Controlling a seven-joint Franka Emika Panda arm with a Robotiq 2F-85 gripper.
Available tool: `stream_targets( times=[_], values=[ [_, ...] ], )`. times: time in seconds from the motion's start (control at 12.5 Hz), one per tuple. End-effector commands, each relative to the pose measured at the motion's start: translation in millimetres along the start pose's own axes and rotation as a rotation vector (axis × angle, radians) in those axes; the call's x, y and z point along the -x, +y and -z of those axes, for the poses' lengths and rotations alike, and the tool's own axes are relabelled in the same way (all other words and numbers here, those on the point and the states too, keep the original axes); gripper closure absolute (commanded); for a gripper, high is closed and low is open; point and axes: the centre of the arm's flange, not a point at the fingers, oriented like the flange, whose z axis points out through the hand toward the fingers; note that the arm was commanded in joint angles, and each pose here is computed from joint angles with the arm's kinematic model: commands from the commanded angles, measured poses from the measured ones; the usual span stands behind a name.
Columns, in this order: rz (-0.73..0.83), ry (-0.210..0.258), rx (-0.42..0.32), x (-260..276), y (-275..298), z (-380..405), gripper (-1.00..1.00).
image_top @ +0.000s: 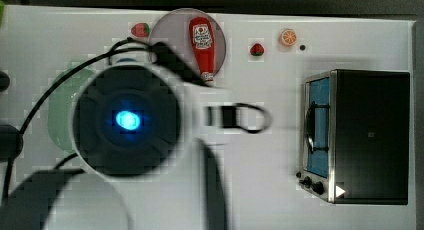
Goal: Pick Banana and place it in mug.
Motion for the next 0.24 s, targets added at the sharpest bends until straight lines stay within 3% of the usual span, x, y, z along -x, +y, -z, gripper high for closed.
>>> stream_targets(
  times=[0.08, 0.24],
  values=[
    [0.017, 0.000, 0.087, -54.9, 58.6, 8.5, -1.00],
    [-0.026, -0.010, 0.086, -68.8, 77.1, 12.6, -1.00]
  ],
)
